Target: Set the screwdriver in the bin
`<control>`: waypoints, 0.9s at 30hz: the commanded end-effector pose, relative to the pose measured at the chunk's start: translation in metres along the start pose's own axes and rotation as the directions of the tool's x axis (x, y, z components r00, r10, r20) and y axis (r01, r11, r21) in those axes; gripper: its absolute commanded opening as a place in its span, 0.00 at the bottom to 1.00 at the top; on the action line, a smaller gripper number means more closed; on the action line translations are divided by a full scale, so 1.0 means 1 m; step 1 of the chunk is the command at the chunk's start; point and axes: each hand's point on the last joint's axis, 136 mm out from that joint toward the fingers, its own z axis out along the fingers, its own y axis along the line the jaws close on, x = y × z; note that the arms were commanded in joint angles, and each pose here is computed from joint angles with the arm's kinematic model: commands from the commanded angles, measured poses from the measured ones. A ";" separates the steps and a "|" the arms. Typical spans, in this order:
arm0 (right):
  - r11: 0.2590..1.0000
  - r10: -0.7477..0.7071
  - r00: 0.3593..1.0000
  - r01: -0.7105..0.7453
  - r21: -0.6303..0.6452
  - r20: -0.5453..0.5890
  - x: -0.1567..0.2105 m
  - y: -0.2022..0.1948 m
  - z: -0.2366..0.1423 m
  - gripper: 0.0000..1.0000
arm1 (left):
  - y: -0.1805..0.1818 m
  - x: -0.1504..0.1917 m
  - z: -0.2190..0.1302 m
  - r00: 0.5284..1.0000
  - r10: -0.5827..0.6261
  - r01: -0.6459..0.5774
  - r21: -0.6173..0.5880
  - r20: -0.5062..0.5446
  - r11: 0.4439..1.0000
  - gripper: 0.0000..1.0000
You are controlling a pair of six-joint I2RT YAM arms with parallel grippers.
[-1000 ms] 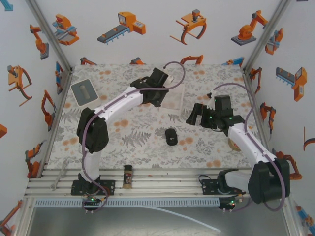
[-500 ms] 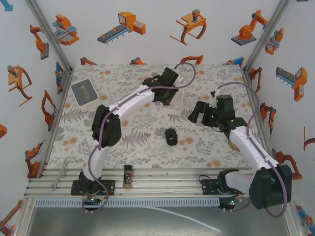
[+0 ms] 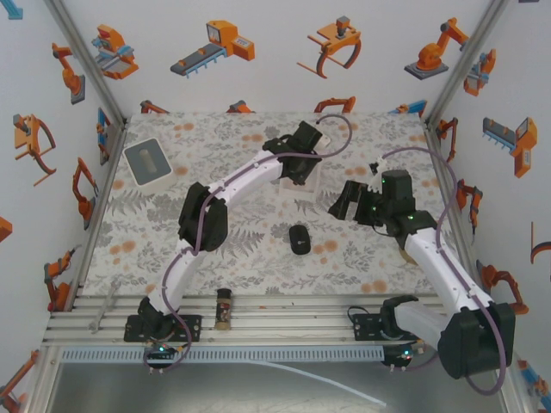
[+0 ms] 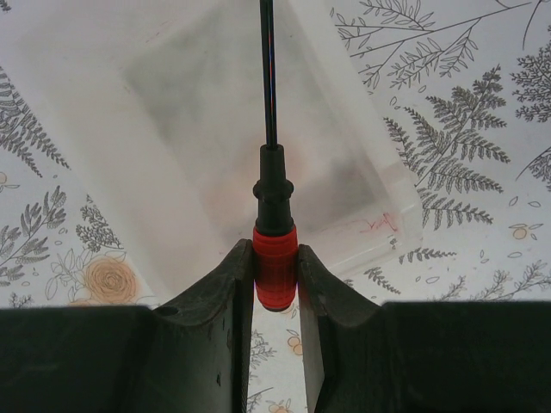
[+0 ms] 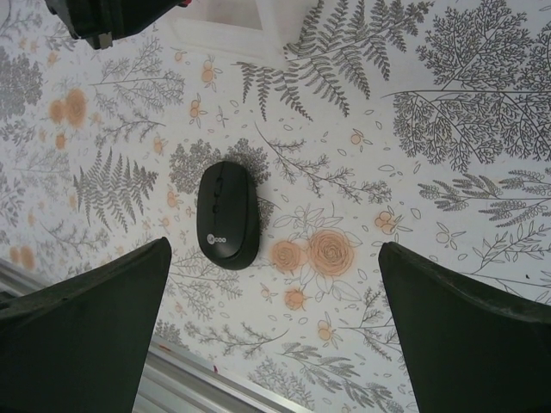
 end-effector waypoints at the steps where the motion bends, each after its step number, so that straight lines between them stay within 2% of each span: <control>1: 1.000 -0.021 1.000 0.021 -0.010 -0.018 0.006 0.003 -0.003 0.99 | 0.001 -0.005 0.001 0.999 0.033 -0.033 -0.019 0.007 0.999 0.21; 10: 1.000 -0.023 0.999 0.023 0.001 -0.029 0.010 0.000 -0.002 0.99 | 0.010 0.006 0.019 0.999 0.047 -0.049 -0.081 -0.019 0.996 0.21; 27: 0.999 -0.034 0.998 0.035 0.022 -0.046 0.012 -0.004 -0.002 0.99 | 0.008 0.016 0.047 0.997 0.060 -0.064 -0.068 -0.054 0.996 0.24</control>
